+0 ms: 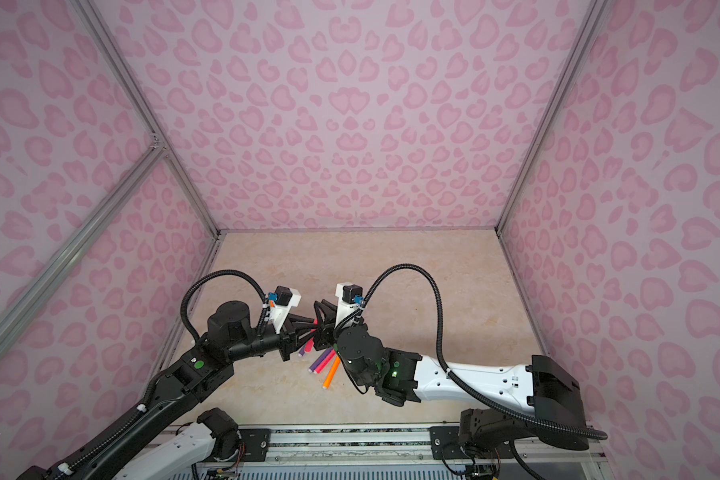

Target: Insert the pens into the pen caps

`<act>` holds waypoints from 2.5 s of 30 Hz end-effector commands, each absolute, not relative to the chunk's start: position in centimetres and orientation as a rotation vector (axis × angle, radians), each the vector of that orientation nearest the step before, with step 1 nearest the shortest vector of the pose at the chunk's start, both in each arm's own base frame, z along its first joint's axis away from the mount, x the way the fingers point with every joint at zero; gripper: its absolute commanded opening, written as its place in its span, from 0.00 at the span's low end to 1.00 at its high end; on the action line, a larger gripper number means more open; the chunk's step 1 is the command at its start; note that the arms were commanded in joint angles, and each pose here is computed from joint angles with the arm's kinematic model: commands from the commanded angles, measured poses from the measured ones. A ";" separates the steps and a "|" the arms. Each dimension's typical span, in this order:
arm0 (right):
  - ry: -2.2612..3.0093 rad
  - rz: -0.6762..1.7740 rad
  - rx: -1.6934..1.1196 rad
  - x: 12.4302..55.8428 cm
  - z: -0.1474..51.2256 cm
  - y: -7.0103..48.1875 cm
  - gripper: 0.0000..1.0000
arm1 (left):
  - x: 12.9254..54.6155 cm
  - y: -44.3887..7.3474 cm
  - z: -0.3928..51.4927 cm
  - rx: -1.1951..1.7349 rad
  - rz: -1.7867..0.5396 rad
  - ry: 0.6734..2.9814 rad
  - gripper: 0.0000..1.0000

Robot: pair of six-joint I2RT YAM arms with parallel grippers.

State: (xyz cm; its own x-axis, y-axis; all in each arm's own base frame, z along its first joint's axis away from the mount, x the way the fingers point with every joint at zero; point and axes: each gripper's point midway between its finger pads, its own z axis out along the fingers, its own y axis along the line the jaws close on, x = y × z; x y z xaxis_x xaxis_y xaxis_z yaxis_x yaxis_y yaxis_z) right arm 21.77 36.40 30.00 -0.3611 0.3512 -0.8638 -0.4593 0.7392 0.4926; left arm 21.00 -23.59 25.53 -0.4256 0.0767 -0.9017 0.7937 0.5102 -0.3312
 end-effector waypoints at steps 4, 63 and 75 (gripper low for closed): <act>1.881 0.709 -0.247 22.4 26.9 35.6 0.35 | 30.1 -17.5 28.5 0.149 -0.609 1.734 0.04; 1.863 -0.354 0.642 33.6 14.8 -0.4 0.92 | 39.6 -8.0 2.6 -0.354 0.133 2.733 0.33; 1.899 -0.337 0.699 34.2 13.9 -1.7 0.94 | 37.8 -10.8 12.5 -0.195 -0.032 2.456 0.42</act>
